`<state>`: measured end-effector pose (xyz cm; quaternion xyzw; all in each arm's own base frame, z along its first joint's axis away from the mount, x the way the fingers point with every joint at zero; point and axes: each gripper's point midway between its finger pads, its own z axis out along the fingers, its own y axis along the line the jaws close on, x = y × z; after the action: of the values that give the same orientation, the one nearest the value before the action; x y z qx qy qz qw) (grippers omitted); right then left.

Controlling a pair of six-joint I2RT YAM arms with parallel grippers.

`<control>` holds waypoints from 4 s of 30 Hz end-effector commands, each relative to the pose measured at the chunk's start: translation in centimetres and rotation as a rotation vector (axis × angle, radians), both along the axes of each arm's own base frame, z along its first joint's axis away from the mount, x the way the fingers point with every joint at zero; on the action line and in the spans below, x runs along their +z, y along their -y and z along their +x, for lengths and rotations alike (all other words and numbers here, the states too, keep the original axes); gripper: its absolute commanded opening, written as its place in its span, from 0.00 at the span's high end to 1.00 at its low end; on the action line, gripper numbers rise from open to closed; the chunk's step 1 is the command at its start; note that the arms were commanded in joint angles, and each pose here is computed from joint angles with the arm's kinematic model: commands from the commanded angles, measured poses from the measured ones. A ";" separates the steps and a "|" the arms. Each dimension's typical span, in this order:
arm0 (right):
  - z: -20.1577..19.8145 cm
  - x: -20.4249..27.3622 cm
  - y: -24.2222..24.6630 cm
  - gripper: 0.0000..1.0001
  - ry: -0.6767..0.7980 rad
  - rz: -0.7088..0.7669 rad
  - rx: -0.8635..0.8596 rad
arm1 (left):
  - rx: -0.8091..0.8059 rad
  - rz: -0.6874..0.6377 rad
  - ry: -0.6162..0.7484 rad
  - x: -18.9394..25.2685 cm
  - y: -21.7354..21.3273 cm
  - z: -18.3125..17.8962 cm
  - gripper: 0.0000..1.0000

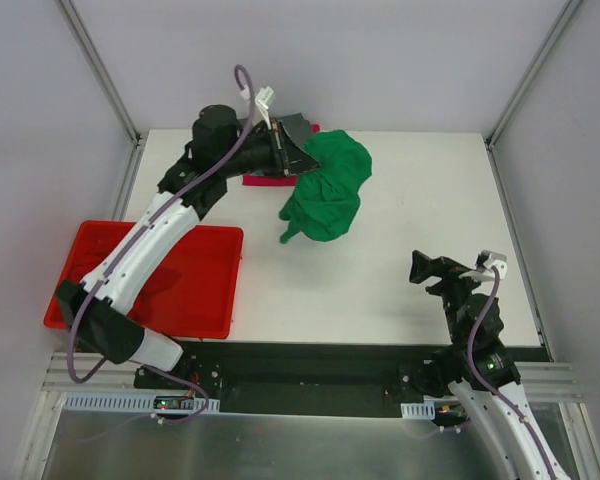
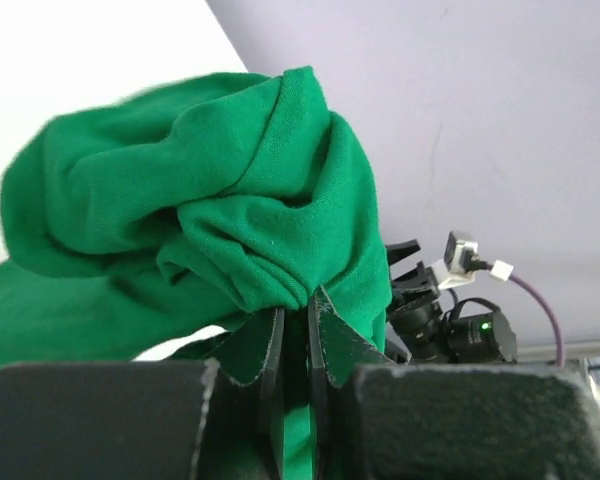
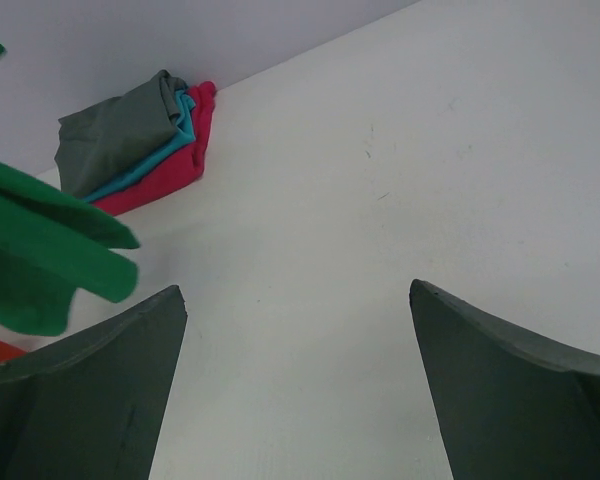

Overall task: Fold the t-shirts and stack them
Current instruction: Move the tshirt to the center of the board, then flatten out the tshirt

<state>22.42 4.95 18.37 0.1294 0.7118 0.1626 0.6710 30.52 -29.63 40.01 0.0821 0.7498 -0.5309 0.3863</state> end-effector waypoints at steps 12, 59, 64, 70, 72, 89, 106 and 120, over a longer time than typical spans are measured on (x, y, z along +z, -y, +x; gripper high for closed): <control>1.6 -1.4 -1.1 0.04 -0.166 -0.081 0.027 | 0.132 0.537 -0.397 -23.4 -3.6 0.2 0.01; 6.3 -7.1 -6.2 0.08 -0.662 -0.247 0.208 | 0.226 0.695 -0.496 -34.7 -3.9 -2.8 1.00; 8.1 -8.2 -10.6 0.19 -0.701 -0.326 0.511 | 0.310 0.702 -0.499 -34.7 -5.4 -3.6 1.00; 9.5 -10.3 -13.9 0.26 -0.731 -0.328 0.702 | 0.315 0.695 -0.507 -34.7 -5.2 -3.6 1.00; 10.0 -10.7 -14.6 0.29 -0.715 -0.323 0.735 | 0.314 0.700 -0.511 -34.9 -5.1 -3.5 1.00; 11.3 -7.0 -15.7 0.99 -0.559 -0.296 0.772 | 0.364 0.689 -0.418 -32.1 -5.3 -1.8 1.00; -0.2 23.1 -11.3 0.99 0.021 -0.306 0.728 | 0.386 0.192 0.327 4.8 -5.9 -1.9 1.00; -4.2 35.7 -9.9 1.00 0.299 -0.341 0.704 | 0.368 0.082 0.595 16.9 -6.9 -4.1 1.00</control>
<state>15.71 15.41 53.76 -0.2726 0.6022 0.3210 0.6783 25.07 -22.84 56.21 0.1105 0.6298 -0.4072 0.6521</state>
